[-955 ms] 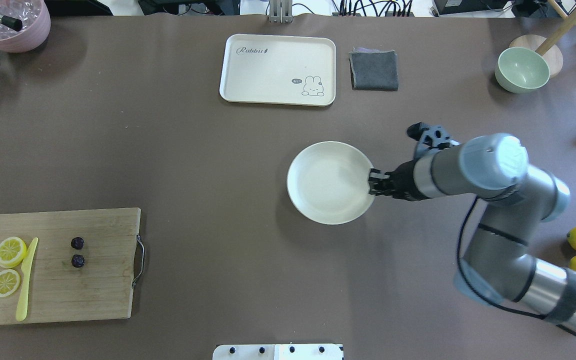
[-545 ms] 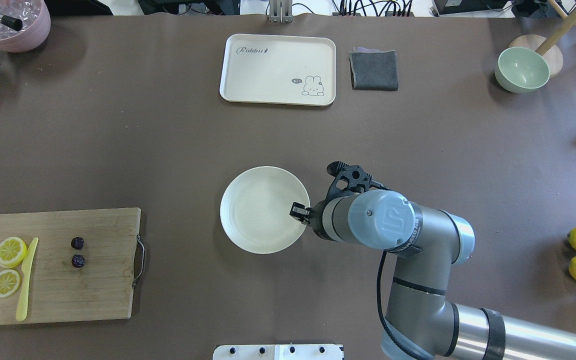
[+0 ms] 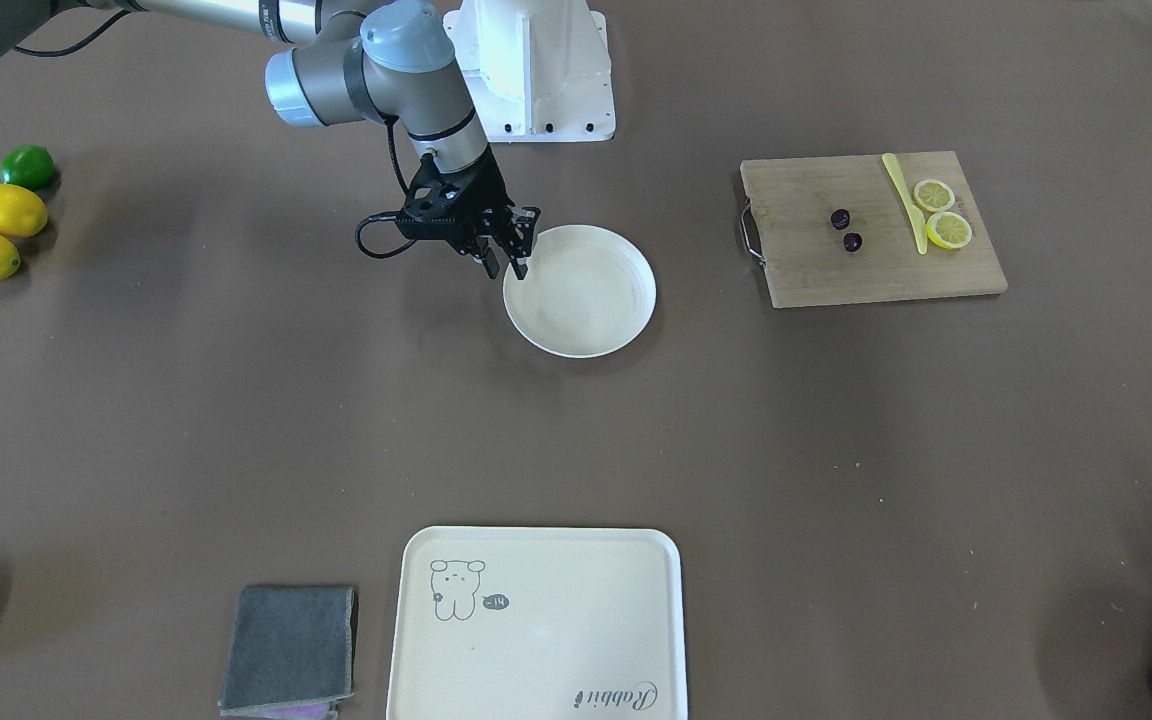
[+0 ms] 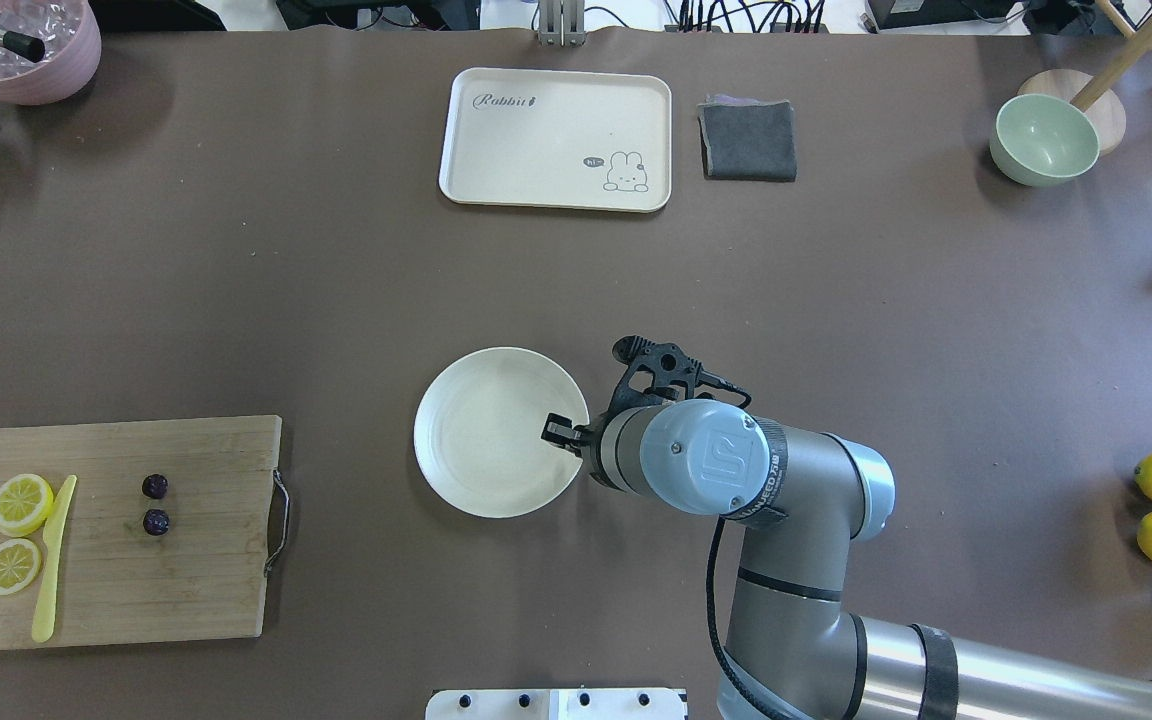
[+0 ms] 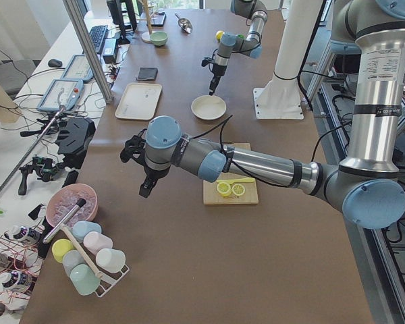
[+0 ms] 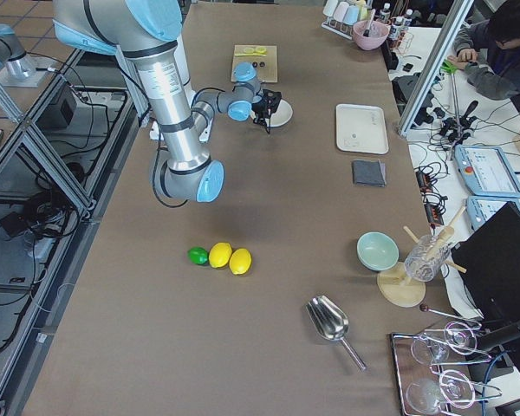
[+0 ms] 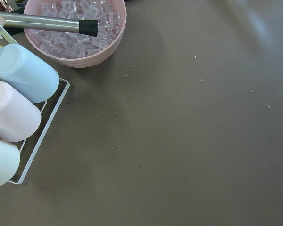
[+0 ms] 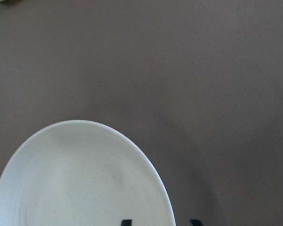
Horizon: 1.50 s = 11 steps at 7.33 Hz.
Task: Place red cherry on plate
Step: 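Slide the white plate with the right gripper toward the table center, then release the plate and withdraw the right arm while the left arm reaches out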
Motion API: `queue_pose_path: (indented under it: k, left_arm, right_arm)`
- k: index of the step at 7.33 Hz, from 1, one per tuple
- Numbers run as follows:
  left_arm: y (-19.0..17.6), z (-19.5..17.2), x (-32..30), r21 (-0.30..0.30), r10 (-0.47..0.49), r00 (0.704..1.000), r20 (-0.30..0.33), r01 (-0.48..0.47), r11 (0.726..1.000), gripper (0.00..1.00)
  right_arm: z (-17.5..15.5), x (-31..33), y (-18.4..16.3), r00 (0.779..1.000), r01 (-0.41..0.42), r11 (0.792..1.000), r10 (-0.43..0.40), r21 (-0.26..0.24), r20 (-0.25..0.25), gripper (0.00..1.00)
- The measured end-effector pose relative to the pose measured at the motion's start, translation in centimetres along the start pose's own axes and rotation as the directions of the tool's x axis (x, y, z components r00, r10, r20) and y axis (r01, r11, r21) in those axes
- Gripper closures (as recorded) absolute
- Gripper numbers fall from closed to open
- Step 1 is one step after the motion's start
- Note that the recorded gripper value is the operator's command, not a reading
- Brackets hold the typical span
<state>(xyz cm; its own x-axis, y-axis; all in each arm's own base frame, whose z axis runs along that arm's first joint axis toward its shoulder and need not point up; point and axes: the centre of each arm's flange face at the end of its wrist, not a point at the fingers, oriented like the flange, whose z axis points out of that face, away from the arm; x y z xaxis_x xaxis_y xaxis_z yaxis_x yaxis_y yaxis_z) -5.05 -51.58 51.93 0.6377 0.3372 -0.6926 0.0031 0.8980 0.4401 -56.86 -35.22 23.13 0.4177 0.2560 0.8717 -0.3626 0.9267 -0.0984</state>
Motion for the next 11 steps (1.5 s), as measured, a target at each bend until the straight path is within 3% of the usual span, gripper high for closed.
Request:
queue_pose_path:
  k: [3, 5, 7, 9, 10, 11]
  left_arm:
    - [-0.9, 4.0, 6.4, 0.027, -0.168, 0.982, -0.084, 0.171, 0.985, 0.02]
    - [0.6, 8.4, 13.1, -0.027, -0.230, 0.962, -0.148, 0.229, 0.973, 0.02]
    - [4.3, 11.8, 20.1, -0.071, -0.250, 0.959, -0.133, 0.242, 0.968, 0.02]
    - [9.1, 15.4, 24.7, -0.098, -0.239, 0.963, -0.122, 0.228, 0.969, 0.02]
    - [10.8, 16.9, 26.6, -0.110, -0.233, 0.965, -0.121, 0.221, 0.969, 0.03]
    - [12.1, 18.2, 28.3, -0.117, -0.218, 0.969, -0.115, 0.204, 0.972, 0.19]
  right_arm:
    - [-9.9, 2.3, -11.8, 0.994, 0.018, 0.999, -0.023, -0.042, -0.102, 0.00]
    - [-15.3, 7.5, -19.1, 0.982, 0.081, 0.995, -0.090, -0.059, -0.167, 0.00]
    - [-19.9, 14.9, -25.9, 0.961, 0.171, 0.982, -0.184, -0.081, -0.205, 0.00]
    - [-24.2, 22.9, -30.9, 0.923, 0.274, 0.954, -0.295, -0.118, -0.245, 0.00]
    - [-26.8, 27.2, -33.1, 0.888, 0.336, 0.930, -0.365, -0.147, -0.281, 0.00]
    - [-29.0, 30.9, -34.7, 0.852, 0.385, 0.905, -0.425, -0.183, -0.306, 0.00]
